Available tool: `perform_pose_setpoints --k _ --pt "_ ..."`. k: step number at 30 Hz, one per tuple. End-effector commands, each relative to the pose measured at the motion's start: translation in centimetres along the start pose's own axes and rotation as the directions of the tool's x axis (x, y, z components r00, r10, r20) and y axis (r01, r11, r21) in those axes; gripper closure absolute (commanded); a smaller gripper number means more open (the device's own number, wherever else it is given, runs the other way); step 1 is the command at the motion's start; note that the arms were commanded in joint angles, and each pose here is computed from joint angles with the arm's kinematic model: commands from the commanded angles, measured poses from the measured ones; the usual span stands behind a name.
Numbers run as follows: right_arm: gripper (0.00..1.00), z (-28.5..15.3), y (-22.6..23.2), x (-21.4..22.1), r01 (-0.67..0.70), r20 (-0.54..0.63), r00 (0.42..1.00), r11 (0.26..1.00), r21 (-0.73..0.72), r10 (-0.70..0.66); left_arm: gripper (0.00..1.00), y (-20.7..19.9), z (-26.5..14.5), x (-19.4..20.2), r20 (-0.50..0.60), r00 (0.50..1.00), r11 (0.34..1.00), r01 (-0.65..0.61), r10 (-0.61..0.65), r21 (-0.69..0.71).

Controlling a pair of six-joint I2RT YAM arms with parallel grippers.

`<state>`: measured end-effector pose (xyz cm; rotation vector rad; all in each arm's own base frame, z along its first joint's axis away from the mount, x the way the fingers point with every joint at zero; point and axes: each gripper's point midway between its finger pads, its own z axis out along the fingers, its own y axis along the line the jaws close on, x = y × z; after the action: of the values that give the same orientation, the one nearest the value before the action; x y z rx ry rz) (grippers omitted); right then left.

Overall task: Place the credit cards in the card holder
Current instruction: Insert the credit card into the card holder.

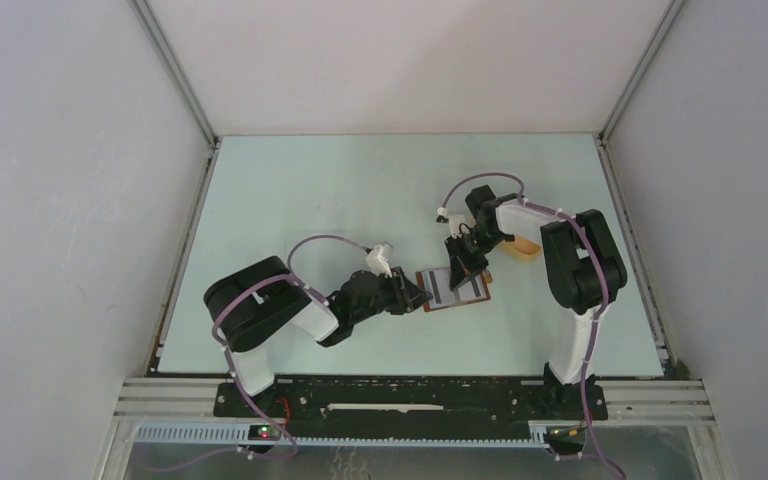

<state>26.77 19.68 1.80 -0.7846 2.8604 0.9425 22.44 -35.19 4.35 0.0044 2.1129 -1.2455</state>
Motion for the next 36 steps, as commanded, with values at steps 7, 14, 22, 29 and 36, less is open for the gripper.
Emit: perform_pose_setpoints --k 7,14,22,29,36 --pt "0.95 0.0 -0.8 -0.4 -0.029 -0.007 1.000 1.000 0.004 0.029 0.63 -1.7 1.6 -2.1 0.053 0.999 0.999 0.000 -0.002 0.035" --pt "0.96 0.0 -0.7 -0.4 -0.035 -0.008 0.999 0.999 -0.004 0.035 0.61 -0.9 1.7 -2.3 0.053 0.999 1.000 0.006 -0.006 0.002" --pt "0.96 -0.1 -0.7 -0.5 -0.034 -0.007 0.999 0.999 -0.006 0.034 0.60 -1.2 2.2 -2.4 0.047 0.999 1.000 0.004 -0.004 0.011" --pt "0.96 -0.3 -0.6 -0.6 -0.036 0.000 0.999 0.999 -0.012 0.036 0.61 -1.1 2.5 -2.3 0.040 0.999 1.000 0.002 -0.002 -0.005" --pt "0.96 -0.3 -0.5 -0.6 -0.033 0.001 0.999 0.999 -0.015 0.033 0.61 -0.6 2.6 -2.2 0.036 0.999 0.999 0.008 -0.007 -0.031"
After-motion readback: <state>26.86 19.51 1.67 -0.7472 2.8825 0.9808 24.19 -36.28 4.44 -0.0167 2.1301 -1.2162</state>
